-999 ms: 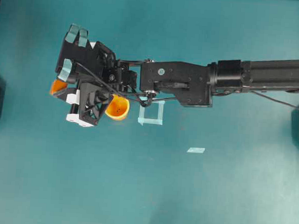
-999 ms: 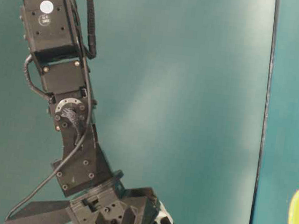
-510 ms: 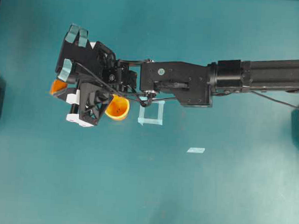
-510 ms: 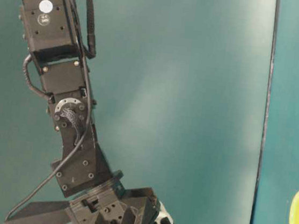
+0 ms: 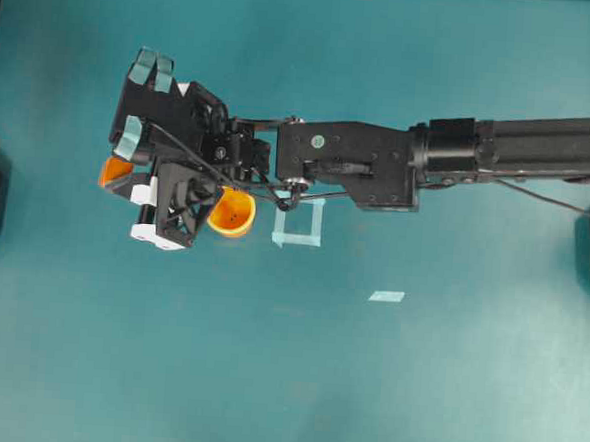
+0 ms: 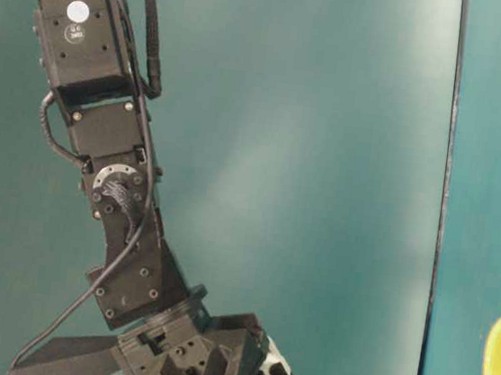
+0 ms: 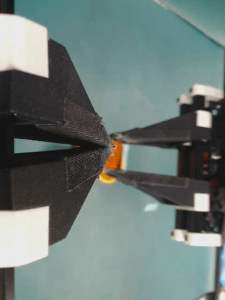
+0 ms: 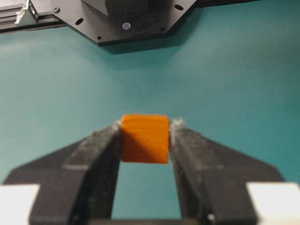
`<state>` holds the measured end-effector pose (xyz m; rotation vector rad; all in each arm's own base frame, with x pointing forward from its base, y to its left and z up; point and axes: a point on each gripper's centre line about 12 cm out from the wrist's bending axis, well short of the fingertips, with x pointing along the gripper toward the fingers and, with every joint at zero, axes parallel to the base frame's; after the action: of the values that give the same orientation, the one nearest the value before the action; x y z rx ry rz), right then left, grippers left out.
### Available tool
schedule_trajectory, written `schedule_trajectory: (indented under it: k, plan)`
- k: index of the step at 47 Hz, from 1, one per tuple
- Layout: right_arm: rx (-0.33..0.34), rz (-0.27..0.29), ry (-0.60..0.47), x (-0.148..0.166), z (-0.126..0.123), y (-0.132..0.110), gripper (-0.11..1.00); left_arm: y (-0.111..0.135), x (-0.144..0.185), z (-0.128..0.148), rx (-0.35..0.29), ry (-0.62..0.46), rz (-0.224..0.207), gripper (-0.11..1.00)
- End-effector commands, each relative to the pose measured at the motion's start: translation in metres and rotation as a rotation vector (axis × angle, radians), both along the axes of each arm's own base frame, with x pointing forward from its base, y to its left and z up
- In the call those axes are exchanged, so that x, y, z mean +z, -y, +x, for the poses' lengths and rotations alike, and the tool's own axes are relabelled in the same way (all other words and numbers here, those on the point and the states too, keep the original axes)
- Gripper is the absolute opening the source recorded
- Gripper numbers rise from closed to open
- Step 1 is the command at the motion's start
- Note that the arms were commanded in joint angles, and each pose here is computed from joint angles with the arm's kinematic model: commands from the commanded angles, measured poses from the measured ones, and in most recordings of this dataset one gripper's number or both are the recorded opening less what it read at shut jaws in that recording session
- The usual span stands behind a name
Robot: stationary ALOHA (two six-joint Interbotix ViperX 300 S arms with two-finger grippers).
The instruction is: Move the block to the left with right arm.
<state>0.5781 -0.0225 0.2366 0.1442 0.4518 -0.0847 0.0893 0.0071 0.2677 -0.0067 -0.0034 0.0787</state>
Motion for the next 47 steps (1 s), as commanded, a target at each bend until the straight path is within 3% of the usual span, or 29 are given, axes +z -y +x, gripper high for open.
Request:
schedule_trajectory:
  k: [1, 47]
  plan:
    - [0.003, -0.005, 0.060, 0.0272, 0.0006, -0.0009, 0.40, -0.0004, 0.0136, -0.0011, 0.006, 0.050, 0.011, 0.00]
    - [0.002, -0.003, 0.055, 0.0258, 0.0002, -0.0009, 0.40, -0.0009, 0.0114, 0.0021, 0.007, 0.052, 0.021, 0.00]
